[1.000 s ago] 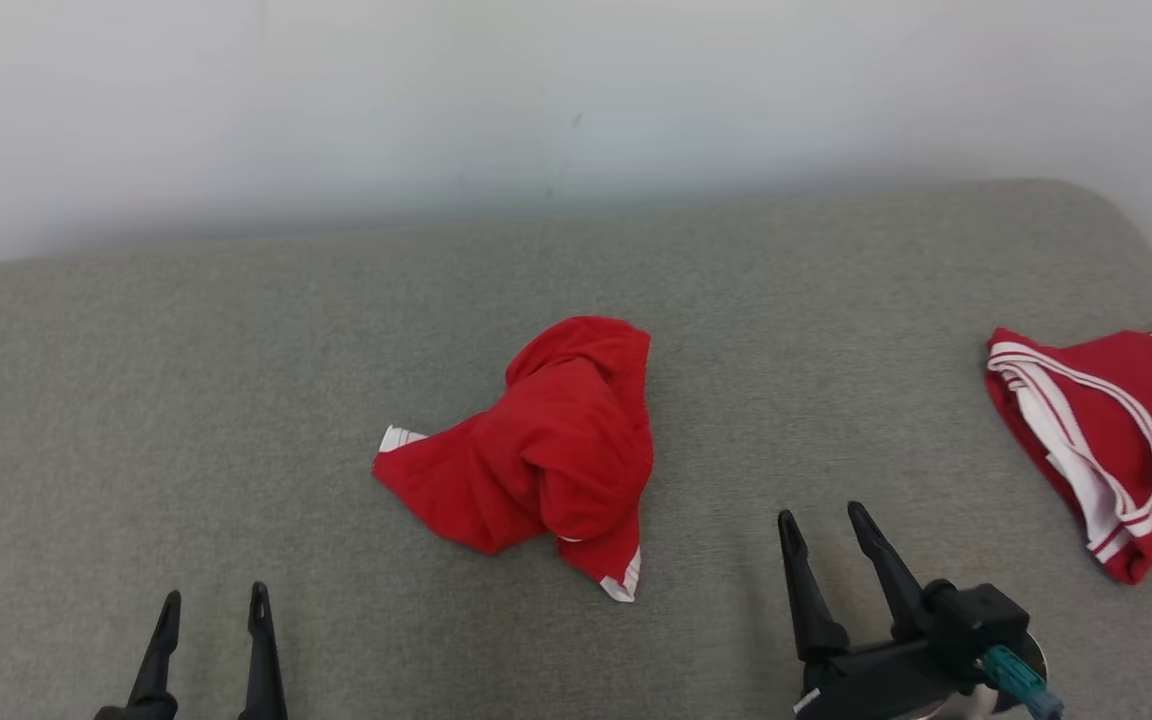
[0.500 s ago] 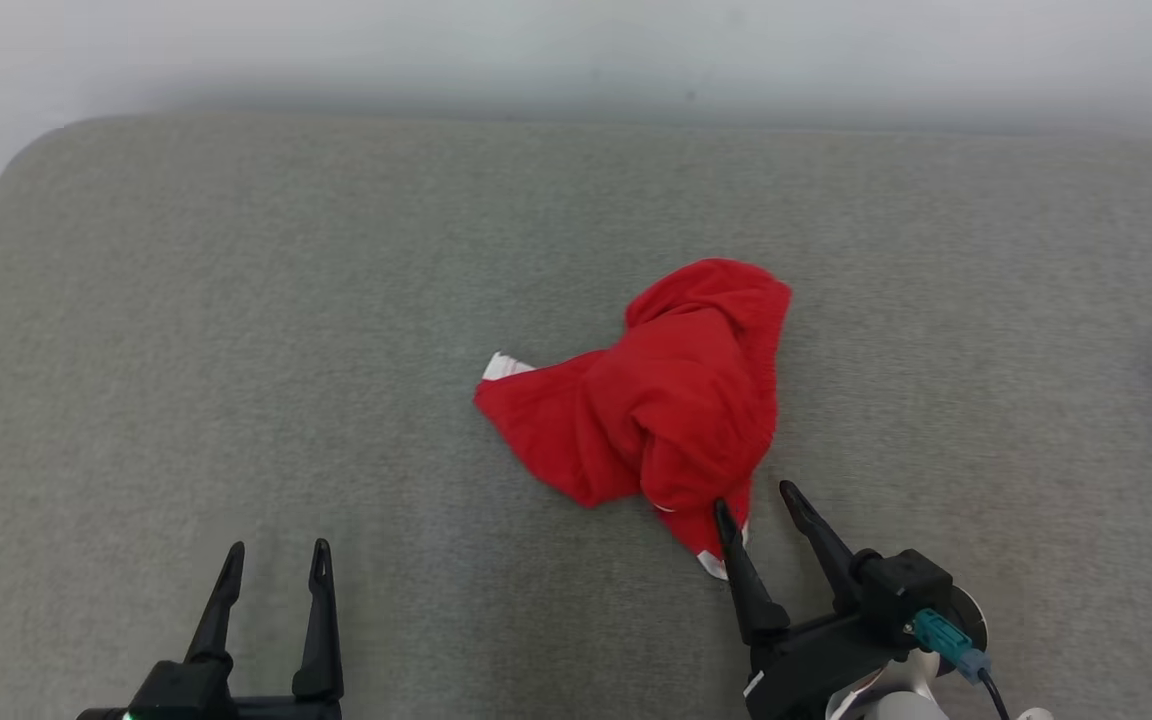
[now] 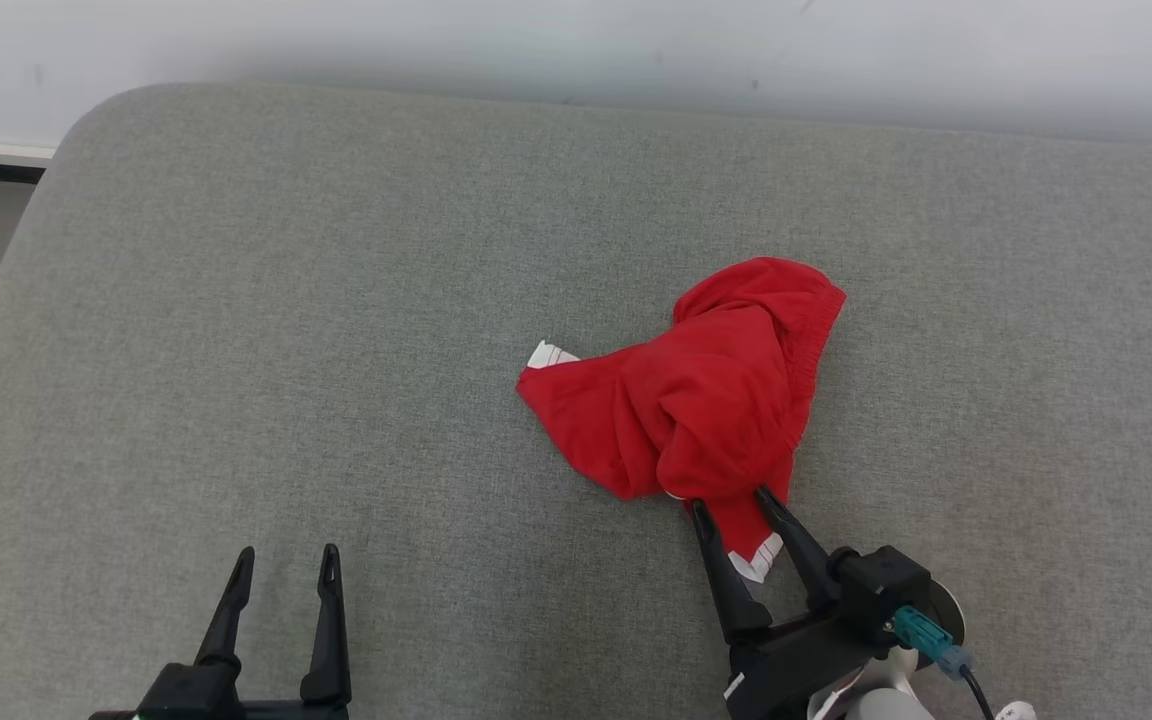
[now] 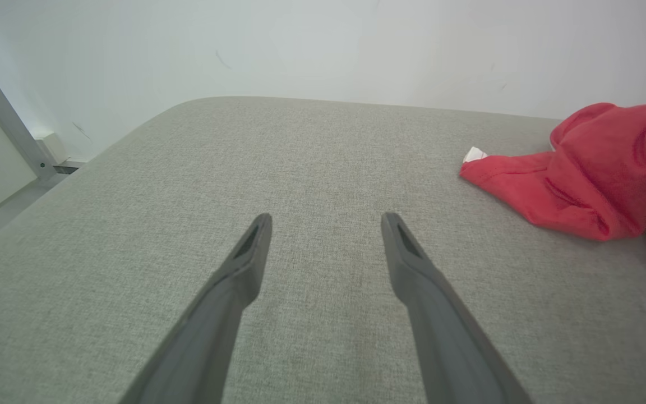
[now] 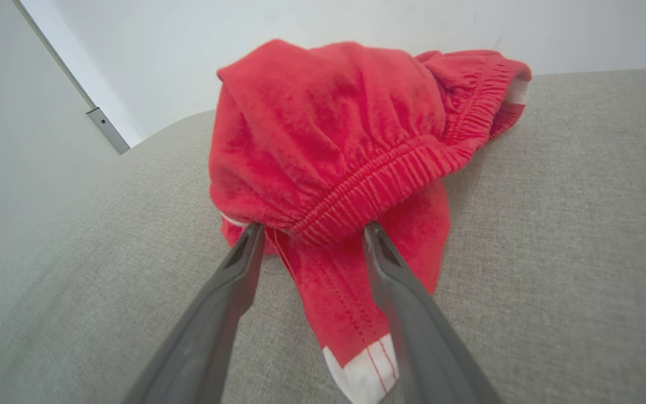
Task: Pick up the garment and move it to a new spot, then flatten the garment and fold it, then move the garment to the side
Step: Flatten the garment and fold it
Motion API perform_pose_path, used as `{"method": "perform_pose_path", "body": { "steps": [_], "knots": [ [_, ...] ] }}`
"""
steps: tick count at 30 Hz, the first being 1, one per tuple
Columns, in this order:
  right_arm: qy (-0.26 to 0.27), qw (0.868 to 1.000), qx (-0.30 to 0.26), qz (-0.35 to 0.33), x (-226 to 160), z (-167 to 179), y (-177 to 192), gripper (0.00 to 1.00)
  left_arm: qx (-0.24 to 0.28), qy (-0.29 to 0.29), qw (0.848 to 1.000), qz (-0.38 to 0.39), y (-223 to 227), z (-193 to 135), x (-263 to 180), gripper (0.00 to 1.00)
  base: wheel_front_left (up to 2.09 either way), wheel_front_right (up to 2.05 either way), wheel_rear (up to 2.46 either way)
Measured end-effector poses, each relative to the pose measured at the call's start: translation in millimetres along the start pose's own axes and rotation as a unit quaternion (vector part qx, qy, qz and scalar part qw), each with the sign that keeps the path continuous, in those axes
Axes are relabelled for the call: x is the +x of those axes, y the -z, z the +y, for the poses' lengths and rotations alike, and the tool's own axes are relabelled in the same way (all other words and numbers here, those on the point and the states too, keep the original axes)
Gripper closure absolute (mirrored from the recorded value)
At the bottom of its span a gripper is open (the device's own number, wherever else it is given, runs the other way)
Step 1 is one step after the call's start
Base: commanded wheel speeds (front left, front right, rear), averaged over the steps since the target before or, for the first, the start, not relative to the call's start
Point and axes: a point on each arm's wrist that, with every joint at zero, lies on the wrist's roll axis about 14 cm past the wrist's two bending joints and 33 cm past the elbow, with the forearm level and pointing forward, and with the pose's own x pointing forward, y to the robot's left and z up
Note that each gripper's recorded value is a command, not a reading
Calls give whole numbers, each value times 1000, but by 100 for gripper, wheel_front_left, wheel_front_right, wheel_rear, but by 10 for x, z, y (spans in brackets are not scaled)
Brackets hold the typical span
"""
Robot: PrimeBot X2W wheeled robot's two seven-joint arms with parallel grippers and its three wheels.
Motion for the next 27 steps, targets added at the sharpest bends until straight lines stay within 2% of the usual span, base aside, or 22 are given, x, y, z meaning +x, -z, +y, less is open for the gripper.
{"method": "perform_pose_path", "body": {
  "steps": [3,4,5,6,7,8,17,27],
  "knots": [
    [-4,1000,1,-11,14,26,-75,16,0,3,1000,0,-1,-18,3,0,0,0,0],
    [-6,1000,2,-15,22,40,-104,32,-1,4,1000,0,-2,-23,4,0,0,0,0],
    [-7,1000,3,-19,30,50,-131,54,-1,4,1000,0,-1,-26,3,0,0,0,0],
    [-11,1000,2,-23,37,68,-160,86,-1,4,1000,0,0,-27,2,0,0,0,0],
    [-12,1000,1,-28,41,77,-193,86,-2,4,1000,0,1,-28,-2,0,0,0,0],
    [-12,999,2,-33,45,78,-230,100,-3,4,1000,0,1,-27,-6,0,0,0,0],
    [-16,995,-10,-101,82,115,-739,100,-9,0,1000,3,27,-1,-139,0,0,0,0],
    [-52,977,-46,-202,150,369,-1599,100,-21,-2,1000,-8,-17,20,-317,0,0,0,0]
  ]
}}
